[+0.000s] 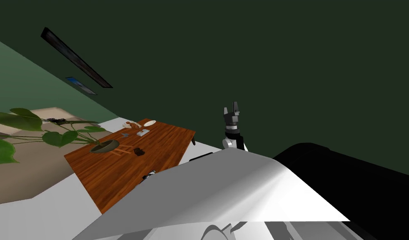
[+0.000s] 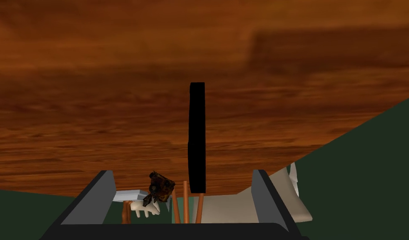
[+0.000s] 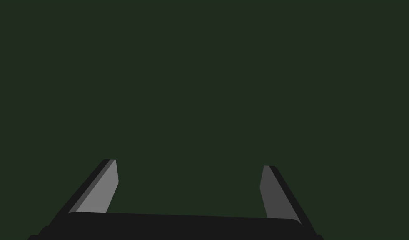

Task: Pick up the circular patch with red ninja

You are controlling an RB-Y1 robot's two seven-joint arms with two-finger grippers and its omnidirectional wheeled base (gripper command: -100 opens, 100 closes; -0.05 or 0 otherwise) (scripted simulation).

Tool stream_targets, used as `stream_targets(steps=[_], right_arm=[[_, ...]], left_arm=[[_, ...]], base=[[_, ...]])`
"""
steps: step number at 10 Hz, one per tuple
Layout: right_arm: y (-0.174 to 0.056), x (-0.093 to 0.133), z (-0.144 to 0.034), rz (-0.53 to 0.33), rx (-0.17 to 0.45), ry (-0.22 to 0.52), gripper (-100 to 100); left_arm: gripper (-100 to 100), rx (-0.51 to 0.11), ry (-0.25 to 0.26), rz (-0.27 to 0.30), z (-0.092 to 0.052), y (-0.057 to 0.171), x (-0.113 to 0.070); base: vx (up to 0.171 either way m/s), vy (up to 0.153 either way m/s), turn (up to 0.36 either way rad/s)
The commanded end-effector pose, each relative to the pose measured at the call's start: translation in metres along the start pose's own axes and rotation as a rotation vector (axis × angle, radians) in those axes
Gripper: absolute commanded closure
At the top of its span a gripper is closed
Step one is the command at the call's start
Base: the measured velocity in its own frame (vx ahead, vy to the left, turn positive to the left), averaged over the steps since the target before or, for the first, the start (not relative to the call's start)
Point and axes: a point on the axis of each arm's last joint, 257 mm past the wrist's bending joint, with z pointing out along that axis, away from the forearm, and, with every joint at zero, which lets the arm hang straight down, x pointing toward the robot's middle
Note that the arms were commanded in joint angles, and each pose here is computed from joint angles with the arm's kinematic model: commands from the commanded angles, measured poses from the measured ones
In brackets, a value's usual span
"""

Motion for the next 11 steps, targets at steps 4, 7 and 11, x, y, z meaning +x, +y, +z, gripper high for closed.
stream_targets(steps=[4, 7, 11], right_arm=[[0.000, 0.000, 0.000, 0.000, 0.000, 0.000, 0], [0.000, 0.000, 0.000, 0.000, 0.000, 0.000, 0], [0.000, 0.000, 0.000, 0.000, 0.000, 0.000, 0]], left_arm=[[-100, -0.027, 0.017, -0.033, -0.001, 0.008, 0.007], [-100, -0.075, 0.018, -0.065, -0.002, 0.027, 0.008], [-100, -0.060, 0.023, -0.102, -0.003, 0.018, 0.013]], base=[[-0.025, 0.023, -0.120], [-0.019, 0.012, -0.099], [-0.020, 0.015, -0.032]])
